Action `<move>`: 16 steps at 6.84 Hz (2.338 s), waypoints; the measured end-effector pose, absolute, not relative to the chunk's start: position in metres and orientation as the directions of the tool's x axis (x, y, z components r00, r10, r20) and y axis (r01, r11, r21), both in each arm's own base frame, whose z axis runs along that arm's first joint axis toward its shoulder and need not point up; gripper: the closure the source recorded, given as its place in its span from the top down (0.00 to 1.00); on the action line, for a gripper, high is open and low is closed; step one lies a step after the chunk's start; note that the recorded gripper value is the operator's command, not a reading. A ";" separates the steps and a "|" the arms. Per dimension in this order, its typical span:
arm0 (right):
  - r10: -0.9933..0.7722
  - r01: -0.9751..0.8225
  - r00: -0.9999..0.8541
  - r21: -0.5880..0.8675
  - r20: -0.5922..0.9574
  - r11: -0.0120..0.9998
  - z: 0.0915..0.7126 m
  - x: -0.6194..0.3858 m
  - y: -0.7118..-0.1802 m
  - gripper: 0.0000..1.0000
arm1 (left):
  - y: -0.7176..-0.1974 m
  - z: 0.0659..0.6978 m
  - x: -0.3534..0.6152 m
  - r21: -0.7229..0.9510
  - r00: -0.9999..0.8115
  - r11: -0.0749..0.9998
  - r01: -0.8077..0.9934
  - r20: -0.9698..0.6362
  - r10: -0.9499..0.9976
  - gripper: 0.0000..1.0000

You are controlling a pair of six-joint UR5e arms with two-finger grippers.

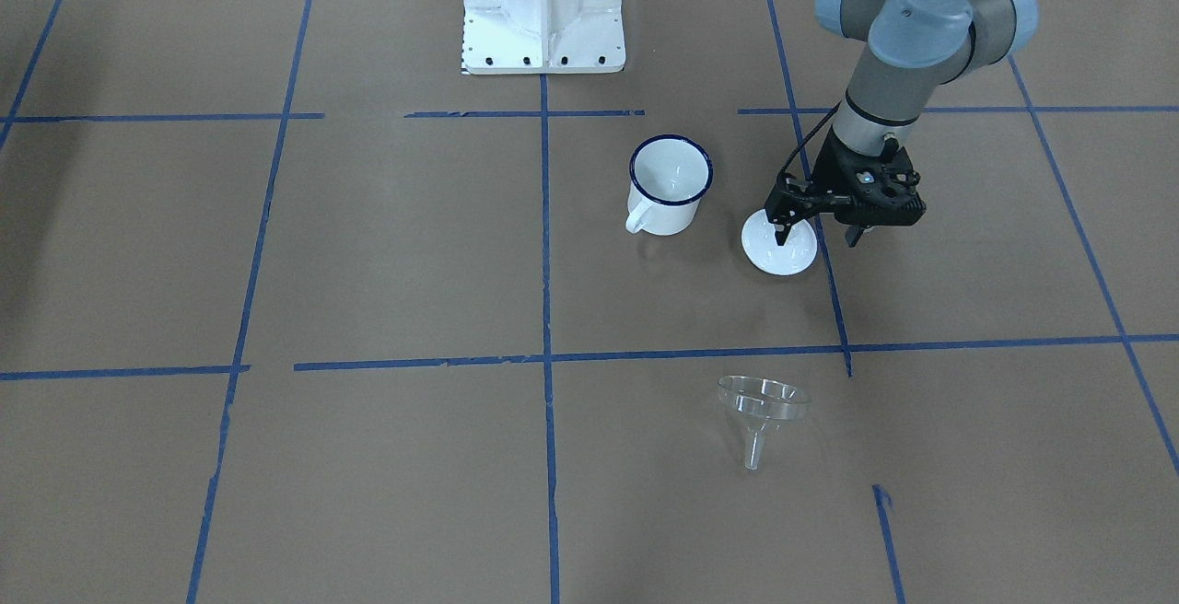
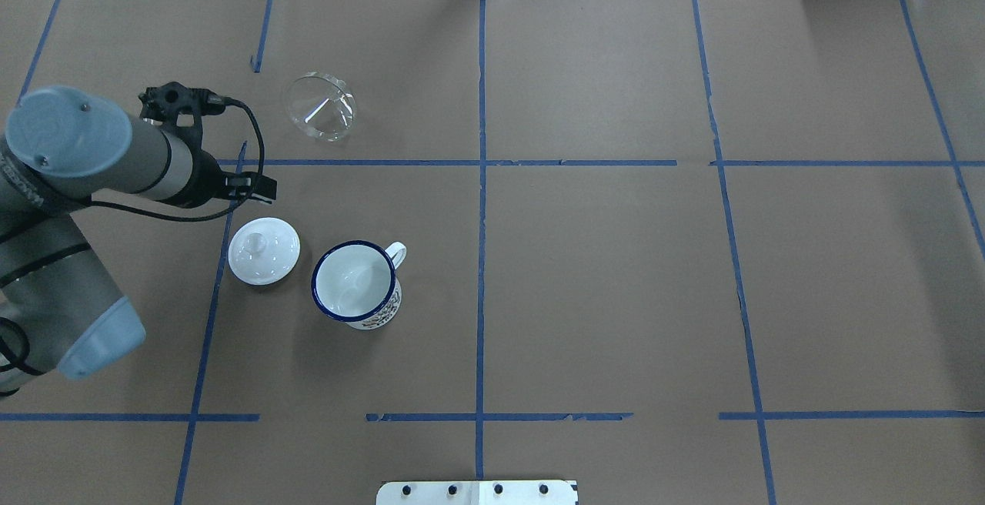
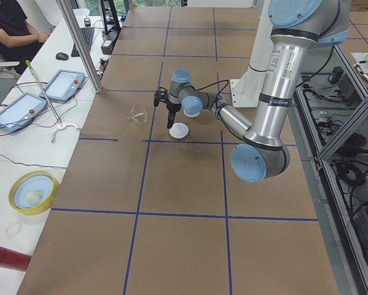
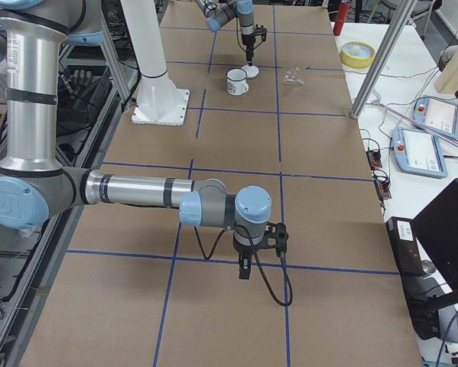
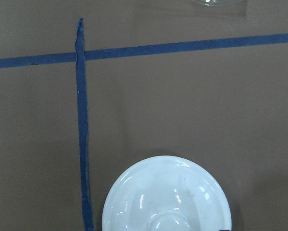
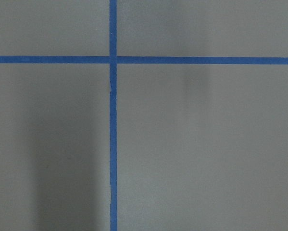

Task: Place funnel on cup
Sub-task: 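Move the left gripper over to the clear glass funnel, then grasp the funnel rim with the left gripper and lift it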

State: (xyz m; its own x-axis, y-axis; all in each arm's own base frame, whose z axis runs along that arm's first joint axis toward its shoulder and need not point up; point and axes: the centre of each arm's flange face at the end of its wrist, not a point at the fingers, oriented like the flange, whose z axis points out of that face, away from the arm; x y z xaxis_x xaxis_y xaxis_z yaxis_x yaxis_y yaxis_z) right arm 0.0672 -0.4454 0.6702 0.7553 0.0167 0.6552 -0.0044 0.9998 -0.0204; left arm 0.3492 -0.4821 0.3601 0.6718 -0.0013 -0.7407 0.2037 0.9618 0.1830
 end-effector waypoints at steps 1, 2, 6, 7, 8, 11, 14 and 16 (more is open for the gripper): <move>0.017 -0.004 0.755 -0.020 0.655 1.000 0.670 0.067 -0.445 1.00 | -0.504 0.344 0.336 0.125 0.634 0.945 0.303 -0.767 -0.102 1.00; 0.017 -0.004 0.755 -0.020 0.655 1.000 0.670 0.067 -0.445 1.00 | -0.523 0.325 0.339 0.021 0.564 0.912 0.409 -0.791 -0.235 1.00; 0.016 -0.004 0.755 -0.020 0.655 1.000 0.670 0.067 -0.445 1.00 | -0.579 0.309 0.419 -0.387 0.142 0.604 0.697 -0.752 -0.644 1.00; 0.016 -0.004 0.755 -0.020 0.655 1.000 0.670 0.067 -0.445 1.00 | -0.583 0.317 0.442 -0.390 0.075 0.538 0.747 -0.755 -0.652 1.00; 0.016 -0.004 0.755 -0.020 0.655 1.000 0.670 0.067 -0.445 1.00 | -0.586 0.325 0.456 -0.389 0.044 0.507 0.769 -0.759 -0.650 1.00; 0.016 -0.004 0.755 -0.020 0.655 1.000 0.670 0.067 -0.445 1.00 | -0.590 0.327 0.465 -0.386 0.022 0.488 0.783 -0.766 -0.642 0.76; 0.017 -0.004 0.755 -0.020 0.655 1.000 0.670 0.067 -0.445 1.00 | -0.597 0.318 0.466 -0.367 0.000 0.466 0.805 -0.785 -0.619 0.71; 0.016 -0.004 0.755 -0.020 0.655 1.000 0.670 0.067 -0.445 1.00 | -0.603 0.327 0.468 -0.349 -0.007 0.449 0.823 -0.795 -0.607 0.50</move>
State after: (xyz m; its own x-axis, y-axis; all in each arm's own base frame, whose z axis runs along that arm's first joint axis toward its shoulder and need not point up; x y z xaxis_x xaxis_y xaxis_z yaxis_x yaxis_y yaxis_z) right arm 0.0671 -0.4454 0.6700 0.7553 0.0164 0.6552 -0.0043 0.9998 -0.0201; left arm 0.4675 -0.6029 0.3268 -0.0068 -0.6067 -0.7949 0.8226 0.4486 -0.3494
